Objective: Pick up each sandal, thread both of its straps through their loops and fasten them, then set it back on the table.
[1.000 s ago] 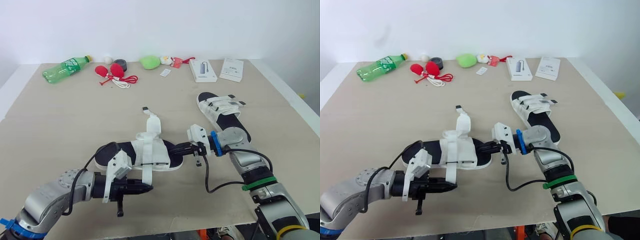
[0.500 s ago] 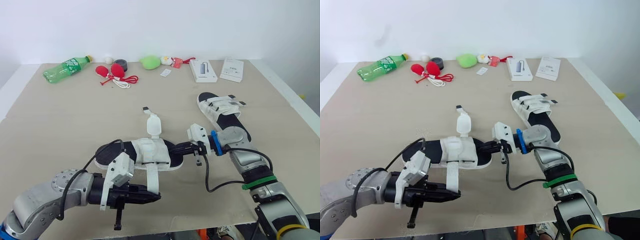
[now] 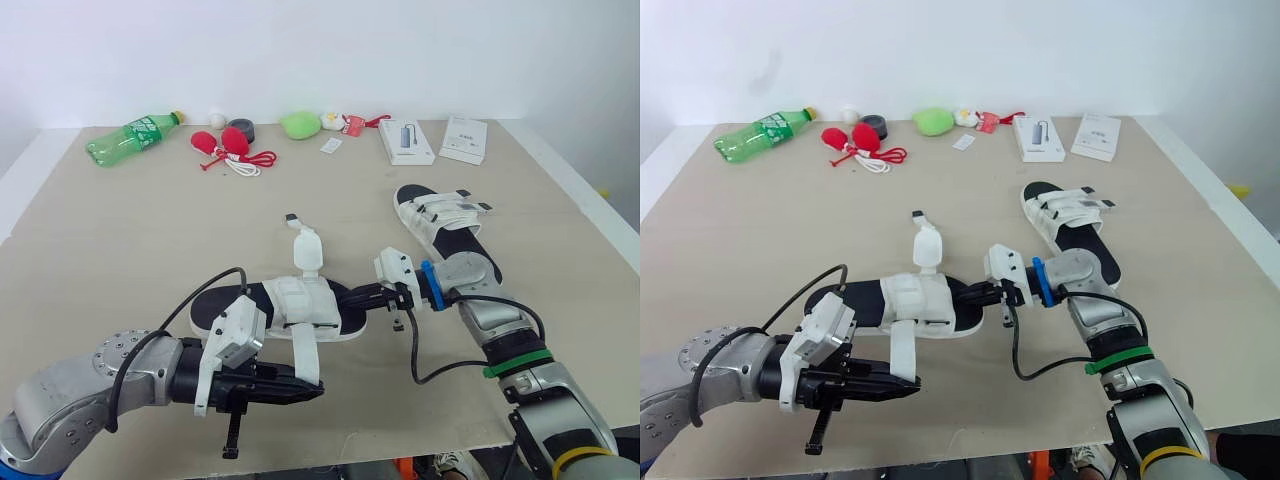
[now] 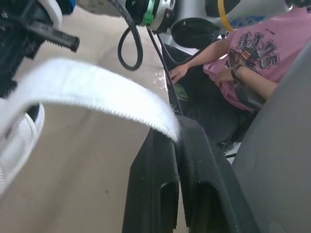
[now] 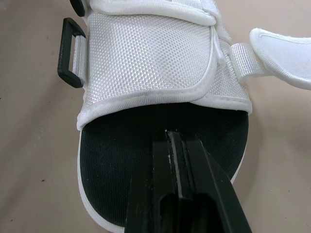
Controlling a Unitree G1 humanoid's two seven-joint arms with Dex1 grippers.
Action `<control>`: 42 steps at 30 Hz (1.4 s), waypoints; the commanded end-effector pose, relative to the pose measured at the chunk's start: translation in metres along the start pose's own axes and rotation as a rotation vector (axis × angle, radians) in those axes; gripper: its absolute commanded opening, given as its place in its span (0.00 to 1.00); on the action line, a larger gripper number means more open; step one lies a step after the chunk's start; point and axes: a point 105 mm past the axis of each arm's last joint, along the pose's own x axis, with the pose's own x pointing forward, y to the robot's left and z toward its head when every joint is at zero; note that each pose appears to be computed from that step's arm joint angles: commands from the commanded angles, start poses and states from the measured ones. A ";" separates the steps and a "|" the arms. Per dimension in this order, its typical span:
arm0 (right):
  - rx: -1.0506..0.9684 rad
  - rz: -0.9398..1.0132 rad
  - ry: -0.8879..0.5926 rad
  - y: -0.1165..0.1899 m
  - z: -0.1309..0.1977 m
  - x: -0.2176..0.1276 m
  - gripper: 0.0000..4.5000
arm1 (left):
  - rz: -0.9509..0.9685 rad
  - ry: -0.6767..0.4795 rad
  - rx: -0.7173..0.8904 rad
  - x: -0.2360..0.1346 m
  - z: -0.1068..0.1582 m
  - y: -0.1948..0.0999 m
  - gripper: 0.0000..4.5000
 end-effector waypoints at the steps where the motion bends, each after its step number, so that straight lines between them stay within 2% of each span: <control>1: 0.024 0.009 0.051 0.002 -0.011 0.000 0.00 | -0.004 0.003 0.056 -0.001 0.004 -0.006 0.08; 2: 0.023 0.010 0.052 0.002 -0.011 0.000 0.00 | -0.010 0.021 0.050 -0.003 0.002 -0.006 0.15; 4: 0.022 0.011 0.052 0.002 -0.012 0.000 0.00 | -0.024 0.032 0.047 -0.005 0.003 -0.008 0.19; 7: 0.020 0.012 0.054 0.001 -0.012 -0.001 0.00 | -0.020 0.040 0.130 -0.009 0.012 -0.007 0.52; 8: 0.020 0.013 0.054 0.001 -0.012 -0.001 0.00 | -0.016 0.065 0.155 -0.012 0.012 -0.007 0.53; 9: 0.019 0.013 0.055 0.001 -0.012 -0.001 0.00 | 0.009 0.101 0.188 -0.018 0.011 -0.003 0.67; 10: 0.019 0.013 0.056 0.000 -0.012 -0.001 0.00 | 0.050 0.149 0.238 -0.027 0.011 0.003 0.72; 14: 0.019 0.018 0.059 0.000 -0.013 -0.002 0.00 | 0.189 0.343 0.481 -0.062 0.014 0.029 0.72; 17: 0.019 0.025 0.059 0.001 -0.014 -0.002 0.00 | 0.246 0.449 0.736 -0.078 0.016 0.047 0.72; 19: 0.019 0.029 0.056 0.001 -0.014 -0.001 0.00 | 0.285 0.433 0.947 -0.076 0.025 0.056 0.72; 22: 0.016 0.039 0.055 0.002 -0.014 0.001 0.00 | 0.215 0.427 1.303 -0.059 0.025 0.051 0.72; 26: 0.014 0.048 0.055 0.002 -0.014 0.002 0.00 | 0.094 0.347 1.585 -0.036 0.006 0.035 0.72; 31: 0.010 0.057 0.056 0.002 -0.013 0.003 0.00 | 0.030 0.223 1.657 -0.021 -0.014 0.023 0.72; 42: 0.016 0.039 0.067 0.005 -0.015 -0.003 0.00 | -0.024 0.207 1.598 0.011 -0.028 0.037 0.72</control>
